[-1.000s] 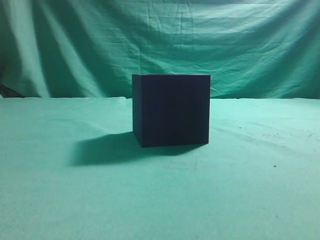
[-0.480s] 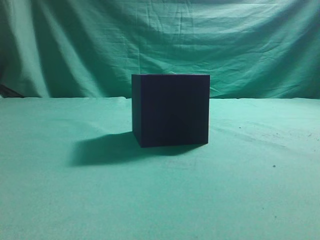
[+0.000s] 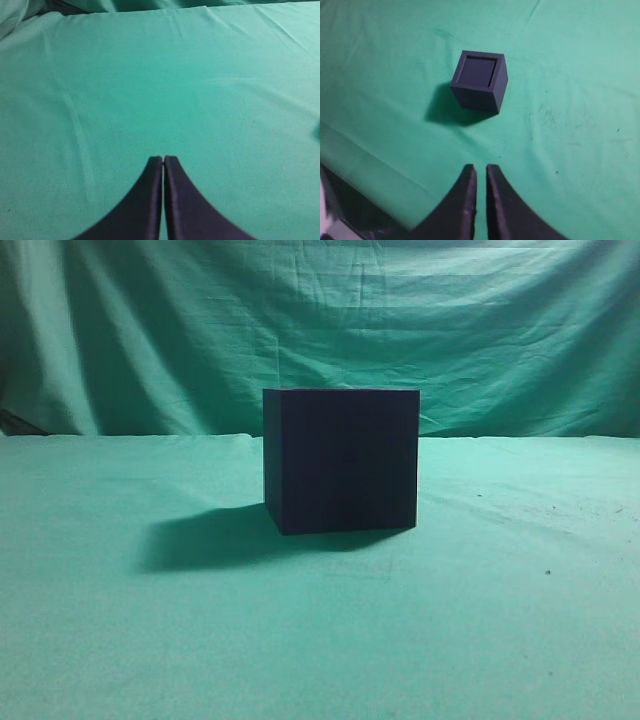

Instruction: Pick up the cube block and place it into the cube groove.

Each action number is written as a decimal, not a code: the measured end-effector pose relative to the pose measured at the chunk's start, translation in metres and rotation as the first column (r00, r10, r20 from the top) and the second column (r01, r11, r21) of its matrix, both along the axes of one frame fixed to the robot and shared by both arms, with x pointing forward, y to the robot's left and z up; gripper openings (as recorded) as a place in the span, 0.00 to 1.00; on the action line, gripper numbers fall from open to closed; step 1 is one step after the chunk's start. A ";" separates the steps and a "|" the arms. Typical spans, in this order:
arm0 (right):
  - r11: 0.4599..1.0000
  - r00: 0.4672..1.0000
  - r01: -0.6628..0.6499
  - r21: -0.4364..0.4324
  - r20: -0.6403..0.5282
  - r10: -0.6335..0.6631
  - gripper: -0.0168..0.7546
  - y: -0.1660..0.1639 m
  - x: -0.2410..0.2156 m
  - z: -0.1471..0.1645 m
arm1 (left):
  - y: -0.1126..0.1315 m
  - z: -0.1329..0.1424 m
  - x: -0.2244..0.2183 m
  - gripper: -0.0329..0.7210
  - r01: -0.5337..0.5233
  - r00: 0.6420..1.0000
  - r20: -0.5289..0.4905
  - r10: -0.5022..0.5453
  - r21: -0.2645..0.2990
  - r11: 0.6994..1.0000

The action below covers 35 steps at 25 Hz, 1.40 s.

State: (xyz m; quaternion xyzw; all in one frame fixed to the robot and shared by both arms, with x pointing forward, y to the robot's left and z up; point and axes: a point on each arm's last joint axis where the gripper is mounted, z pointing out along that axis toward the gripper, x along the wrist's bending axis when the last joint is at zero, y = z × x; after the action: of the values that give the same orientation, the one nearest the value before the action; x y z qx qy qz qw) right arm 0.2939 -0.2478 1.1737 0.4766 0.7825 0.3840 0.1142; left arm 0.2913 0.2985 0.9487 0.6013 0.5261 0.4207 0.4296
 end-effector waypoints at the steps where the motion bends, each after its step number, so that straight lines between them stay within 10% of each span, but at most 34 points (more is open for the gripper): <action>1: 1.000 0.999 -0.027 -0.014 0.029 0.028 0.09 -0.003 -0.003 0.001 | 0.000 0.000 0.000 0.04 0.000 1.000 0.000 0.000 0.000 1.000; 9: 0.973 0.951 -0.188 -0.134 0.222 0.214 0.09 -0.005 -0.005 0.006 | 0.000 0.000 0.000 0.04 0.000 1.000 0.000 0.000 0.000 1.000; 15: 0.997 0.888 -0.069 -0.017 0.455 0.069 0.09 -0.013 -0.003 -0.007 | 0.000 0.000 0.000 0.04 0.000 1.000 0.000 0.000 0.000 1.000; 27: 0.931 0.693 0.320 0.176 0.626 -0.356 0.09 -0.039 -0.009 -0.134 | 0.000 0.000 0.000 0.04 0.000 1.000 0.000 0.000 0.000 1.000; 35: 0.909 0.731 0.398 0.125 0.555 -0.397 0.09 -0.042 -0.002 -0.214 | 0.000 0.000 0.000 0.04 0.000 1.000 0.000 0.000 0.000 1.000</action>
State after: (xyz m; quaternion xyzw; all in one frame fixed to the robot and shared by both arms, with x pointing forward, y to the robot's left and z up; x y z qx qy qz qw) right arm 0.2924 -0.2898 0.9593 0.4963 0.5925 0.4740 0.4219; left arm 0.2913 0.2985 0.9487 0.6013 0.5261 0.4207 0.4296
